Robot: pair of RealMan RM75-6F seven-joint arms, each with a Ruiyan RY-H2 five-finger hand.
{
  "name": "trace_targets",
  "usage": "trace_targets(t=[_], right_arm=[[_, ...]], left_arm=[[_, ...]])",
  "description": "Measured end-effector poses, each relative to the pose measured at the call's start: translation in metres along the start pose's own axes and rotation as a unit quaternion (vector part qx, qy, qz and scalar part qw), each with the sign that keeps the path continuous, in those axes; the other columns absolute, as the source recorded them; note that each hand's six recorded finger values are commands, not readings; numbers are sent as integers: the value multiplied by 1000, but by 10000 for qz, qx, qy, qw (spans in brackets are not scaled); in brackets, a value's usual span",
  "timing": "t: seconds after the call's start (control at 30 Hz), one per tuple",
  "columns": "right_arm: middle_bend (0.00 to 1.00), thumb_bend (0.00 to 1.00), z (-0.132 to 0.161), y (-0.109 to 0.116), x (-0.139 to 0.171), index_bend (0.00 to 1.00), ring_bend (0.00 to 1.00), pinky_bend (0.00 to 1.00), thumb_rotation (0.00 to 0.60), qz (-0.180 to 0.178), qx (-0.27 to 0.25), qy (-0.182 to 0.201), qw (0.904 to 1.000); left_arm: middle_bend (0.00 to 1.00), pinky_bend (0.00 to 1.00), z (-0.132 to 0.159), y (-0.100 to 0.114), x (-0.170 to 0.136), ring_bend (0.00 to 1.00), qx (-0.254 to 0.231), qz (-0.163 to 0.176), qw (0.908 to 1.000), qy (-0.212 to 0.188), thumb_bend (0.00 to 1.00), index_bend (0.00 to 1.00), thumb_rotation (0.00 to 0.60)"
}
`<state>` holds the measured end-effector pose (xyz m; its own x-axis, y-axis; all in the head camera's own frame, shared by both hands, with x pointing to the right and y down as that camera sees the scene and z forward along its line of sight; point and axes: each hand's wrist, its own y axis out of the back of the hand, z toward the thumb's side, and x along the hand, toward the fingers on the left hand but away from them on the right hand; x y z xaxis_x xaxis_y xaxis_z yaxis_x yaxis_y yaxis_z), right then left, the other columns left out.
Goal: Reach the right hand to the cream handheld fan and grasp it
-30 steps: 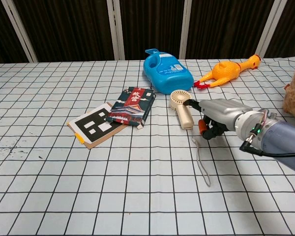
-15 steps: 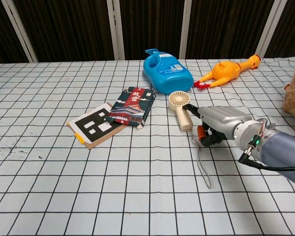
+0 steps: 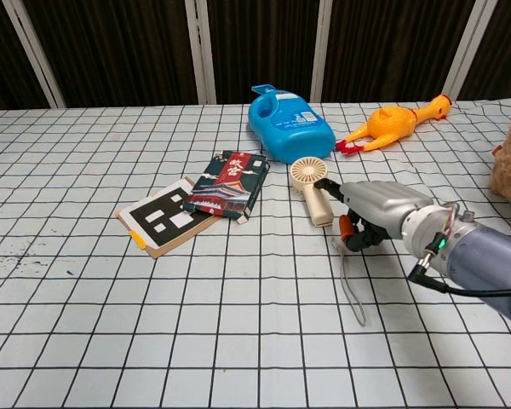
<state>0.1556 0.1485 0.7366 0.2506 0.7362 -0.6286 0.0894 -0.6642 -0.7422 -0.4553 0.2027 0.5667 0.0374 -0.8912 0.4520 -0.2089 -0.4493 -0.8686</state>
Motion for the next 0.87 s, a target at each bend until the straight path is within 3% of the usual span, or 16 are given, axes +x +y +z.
trace_targets(t=[0.27,0.43,0.63,0.73,0.87], right_arm=[[624,823,9,64,14,0,689,642,600,-956,-292,292,9946],[402,683,-10,95,43,0,430,363,600,-1333,-178,345,9903],[89,513,-63,96,101,0,43,40,600,-1281,455,138,9906],[3,459,-94,91,137,0,0,0,600,-1217,786,-42,9894],[0,447,-129,88,182,0,0,0,600,-1229,1031,-295,9866]], left_arm=[[0,0,0,0,-1,0,11,40,10000,10,87,0,600],[0,0,1,1,-2,0,37,94,9999,-4,87,0,600],[0,0,4,2,-4,0,133,192,9997,-79,87,0,600],[0,0,5,1,-5,0,221,230,9994,-113,87,0,600],[0,0,7,-1,-7,0,365,266,9989,-155,87,0,600]])
